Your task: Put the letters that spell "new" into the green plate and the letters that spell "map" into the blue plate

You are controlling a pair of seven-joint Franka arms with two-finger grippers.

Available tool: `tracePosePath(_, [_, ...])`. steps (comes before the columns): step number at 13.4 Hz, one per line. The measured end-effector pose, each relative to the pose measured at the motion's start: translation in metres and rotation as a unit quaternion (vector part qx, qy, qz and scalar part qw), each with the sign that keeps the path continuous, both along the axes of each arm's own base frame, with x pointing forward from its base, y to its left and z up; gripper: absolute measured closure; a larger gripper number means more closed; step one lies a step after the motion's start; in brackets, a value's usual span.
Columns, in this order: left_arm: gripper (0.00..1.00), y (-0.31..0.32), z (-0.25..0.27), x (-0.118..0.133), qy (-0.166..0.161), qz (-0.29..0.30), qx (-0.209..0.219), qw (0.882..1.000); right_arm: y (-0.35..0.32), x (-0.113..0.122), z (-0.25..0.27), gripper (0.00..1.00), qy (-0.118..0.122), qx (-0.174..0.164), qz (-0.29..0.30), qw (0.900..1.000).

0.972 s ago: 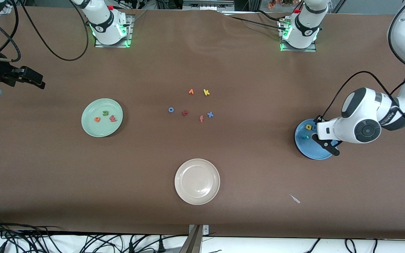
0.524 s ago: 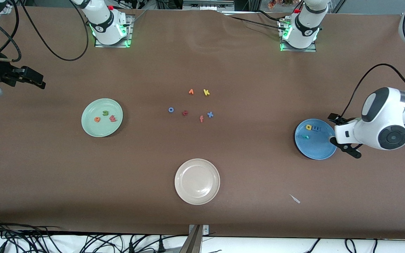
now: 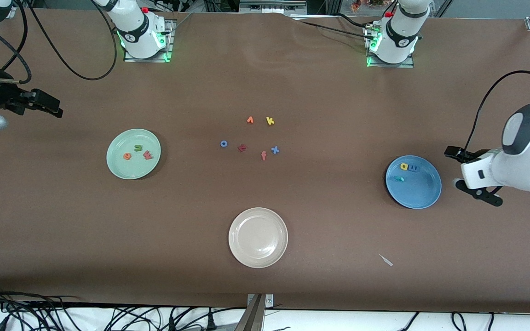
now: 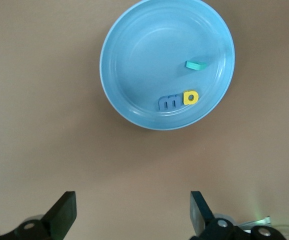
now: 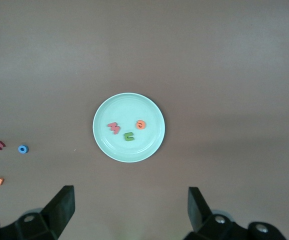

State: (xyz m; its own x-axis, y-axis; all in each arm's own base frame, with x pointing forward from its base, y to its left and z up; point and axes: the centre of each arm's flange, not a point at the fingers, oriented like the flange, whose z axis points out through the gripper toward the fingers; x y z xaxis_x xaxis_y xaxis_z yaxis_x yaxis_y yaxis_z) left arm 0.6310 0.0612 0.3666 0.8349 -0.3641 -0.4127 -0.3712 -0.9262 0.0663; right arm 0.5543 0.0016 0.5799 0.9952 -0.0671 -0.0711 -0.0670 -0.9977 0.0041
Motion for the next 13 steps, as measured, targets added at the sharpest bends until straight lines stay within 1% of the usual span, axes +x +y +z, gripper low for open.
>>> tracePosePath(2, [0.0, -0.003, 0.028, -0.008, -0.005, 0.059, -0.02, 0.998, 0.001, 0.0, 0.0, 0.0, 0.0, 0.0, 0.001, 1.0])
tracePosePath(4, [0.0, -0.008, 0.065, -0.019, -0.027, 0.089, -0.02, 0.995, 0.001, 0.0, 0.0, 0.0, 0.0, 0.0, 0.001, 1.0])
tracePosePath(6, [0.0, -0.016, 0.107, -0.028, -0.06, 0.109, 0.003, 0.992, 0.001, 0.0, 0.0, 0.0, 0.0, 0.0, 0.001, 1.0])
tracePosePath(7, [0.0, -0.022, 0.126, -0.033, -0.078, 0.128, 0.011, 0.989, 0.001, 0.0, 0.0, 0.0, 0.0, 0.0, 0.001, 1.0])
tracePosePath(9, [0.0, -0.037, 0.162, -0.044, -0.11, 0.17, 0.014, 0.979, 0.001, 0.0, 0.0, 0.0, 0.0, 0.0, 0.001, 1.0])
tracePosePath(10, [0.0, -0.047, 0.182, -0.05, -0.127, 0.18, 0.011, 0.975, 0.001, 0.0, 0.0, 0.0, 0.0, 0.0, 0.001, 1.0])
tracePosePath(13, [0.0, -0.065, 0.239, -0.075, -0.177, 0.181, 0.007, 0.968, 0.001, 0.0, 0.0, 0.0, 0.0, 0.0, 0.001, 1.0])
